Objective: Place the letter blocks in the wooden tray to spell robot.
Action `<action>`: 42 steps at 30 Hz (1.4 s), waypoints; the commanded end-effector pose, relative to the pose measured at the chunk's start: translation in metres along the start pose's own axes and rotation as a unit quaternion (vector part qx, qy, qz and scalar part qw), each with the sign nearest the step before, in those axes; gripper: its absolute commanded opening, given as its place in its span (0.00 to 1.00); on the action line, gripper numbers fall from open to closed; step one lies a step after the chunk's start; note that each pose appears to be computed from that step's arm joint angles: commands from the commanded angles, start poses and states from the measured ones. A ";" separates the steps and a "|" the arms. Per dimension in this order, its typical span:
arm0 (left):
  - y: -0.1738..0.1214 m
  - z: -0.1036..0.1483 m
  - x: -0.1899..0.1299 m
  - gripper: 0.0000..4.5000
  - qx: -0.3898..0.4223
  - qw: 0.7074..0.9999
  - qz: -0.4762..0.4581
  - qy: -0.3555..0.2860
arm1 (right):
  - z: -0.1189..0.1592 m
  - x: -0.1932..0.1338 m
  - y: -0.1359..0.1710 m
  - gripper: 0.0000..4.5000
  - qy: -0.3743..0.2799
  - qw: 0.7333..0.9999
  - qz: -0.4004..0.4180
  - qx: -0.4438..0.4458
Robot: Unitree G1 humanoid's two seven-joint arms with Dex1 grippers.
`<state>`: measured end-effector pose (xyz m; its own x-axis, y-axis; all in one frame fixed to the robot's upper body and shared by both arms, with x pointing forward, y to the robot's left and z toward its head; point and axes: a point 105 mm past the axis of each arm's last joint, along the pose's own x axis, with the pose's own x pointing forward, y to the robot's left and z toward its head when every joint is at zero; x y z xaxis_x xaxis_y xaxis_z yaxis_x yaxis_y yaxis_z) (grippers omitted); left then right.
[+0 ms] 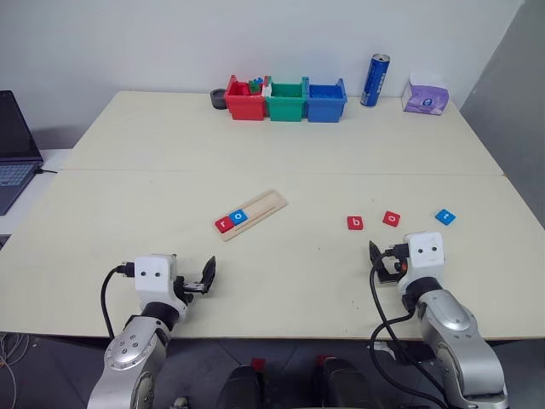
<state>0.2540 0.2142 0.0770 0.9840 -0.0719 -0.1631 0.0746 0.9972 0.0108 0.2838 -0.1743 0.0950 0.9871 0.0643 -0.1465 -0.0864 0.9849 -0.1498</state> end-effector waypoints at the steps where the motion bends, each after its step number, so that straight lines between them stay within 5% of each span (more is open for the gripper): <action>1: -0.005 0.016 -0.003 1.00 0.032 0.999 -0.007 -0.031 | 0.016 -0.002 -0.004 1.00 -0.033 0.999 -0.006 -0.008; 25: -0.017 0.034 0.001 1.00 0.036 0.997 -0.046 -0.052 | 0.024 -0.002 -0.006 1.00 -0.046 0.999 -0.003 -0.014; 30: -0.015 0.064 0.012 1.00 0.070 0.987 -0.122 -0.074 | 0.054 0.000 0.022 1.00 -0.079 0.983 0.167 -0.009; 35: -0.012 0.082 0.026 1.00 0.102 0.971 -0.203 -0.069 | 0.074 -0.013 0.051 1.00 -0.084 0.915 0.392 -0.039; 42: -0.008 0.075 0.038 1.00 0.140 0.946 -0.292 -0.024 | 0.092 -0.012 0.063 1.00 -0.089 0.863 0.495 -0.048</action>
<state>0.3013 0.2041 0.1358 0.7930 -0.5776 -0.1935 0.6063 0.7792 0.1586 0.2839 -0.1064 0.1674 0.4810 0.8677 -0.1253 -0.8761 0.4700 -0.1078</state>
